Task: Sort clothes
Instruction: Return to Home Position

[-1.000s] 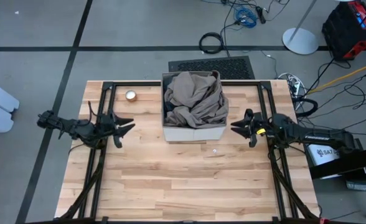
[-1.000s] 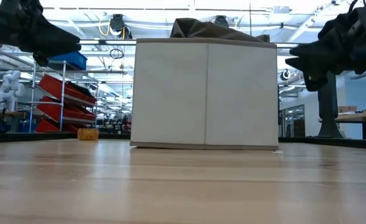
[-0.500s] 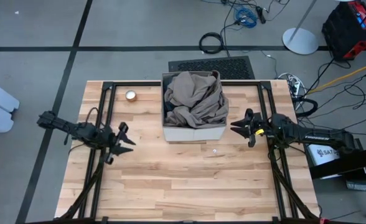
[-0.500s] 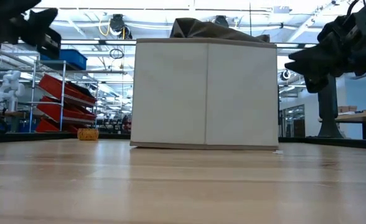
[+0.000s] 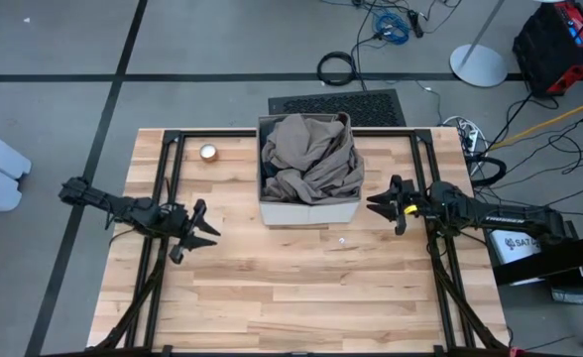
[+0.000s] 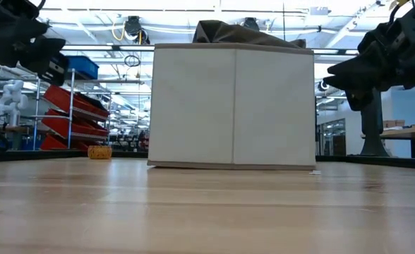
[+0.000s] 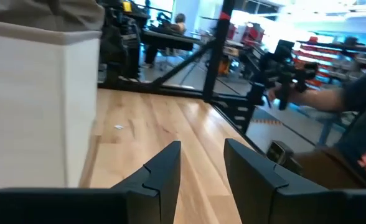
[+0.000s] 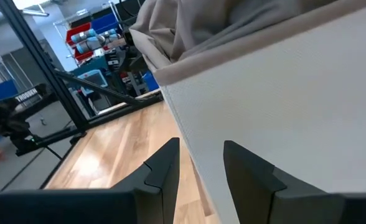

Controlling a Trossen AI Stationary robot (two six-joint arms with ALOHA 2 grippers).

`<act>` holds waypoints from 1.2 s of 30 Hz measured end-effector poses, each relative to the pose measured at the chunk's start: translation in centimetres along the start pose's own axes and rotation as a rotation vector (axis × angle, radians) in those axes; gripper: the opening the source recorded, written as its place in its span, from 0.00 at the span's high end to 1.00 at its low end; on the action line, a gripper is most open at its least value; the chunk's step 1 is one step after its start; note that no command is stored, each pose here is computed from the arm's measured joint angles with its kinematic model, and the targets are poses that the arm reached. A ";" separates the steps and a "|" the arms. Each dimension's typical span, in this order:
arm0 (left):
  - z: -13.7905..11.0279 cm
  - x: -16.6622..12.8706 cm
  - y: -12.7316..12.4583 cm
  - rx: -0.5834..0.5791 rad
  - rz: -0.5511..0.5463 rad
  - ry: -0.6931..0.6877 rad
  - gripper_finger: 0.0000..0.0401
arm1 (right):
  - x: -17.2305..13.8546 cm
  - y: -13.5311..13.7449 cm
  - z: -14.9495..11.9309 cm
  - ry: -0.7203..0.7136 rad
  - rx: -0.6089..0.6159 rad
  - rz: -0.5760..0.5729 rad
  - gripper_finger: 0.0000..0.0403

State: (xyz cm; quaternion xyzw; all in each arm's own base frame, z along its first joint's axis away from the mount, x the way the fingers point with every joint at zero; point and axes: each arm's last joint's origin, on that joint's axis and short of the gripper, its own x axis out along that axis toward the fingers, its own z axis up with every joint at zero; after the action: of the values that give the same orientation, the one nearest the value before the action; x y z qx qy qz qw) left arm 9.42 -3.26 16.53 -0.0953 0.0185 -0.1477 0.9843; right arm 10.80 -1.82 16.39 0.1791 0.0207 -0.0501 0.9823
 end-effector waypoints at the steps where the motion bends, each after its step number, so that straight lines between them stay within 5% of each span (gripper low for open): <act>1: 0.0 0.0 0.0 -0.004 0.007 -0.003 0.67 | 0.0 0.0 0.0 0.001 0.008 0.000 0.72; 36: 0.0 0.0 0.0 -0.007 0.013 -0.001 0.67 | 0.0 0.0 0.0 -0.002 0.002 0.002 0.72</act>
State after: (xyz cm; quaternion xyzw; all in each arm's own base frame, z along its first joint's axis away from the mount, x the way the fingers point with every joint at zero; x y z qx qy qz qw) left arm 9.43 -3.22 16.51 -0.0988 0.0191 -0.1414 0.9848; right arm 10.80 -1.82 16.41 0.1803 0.0196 -0.0492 0.9822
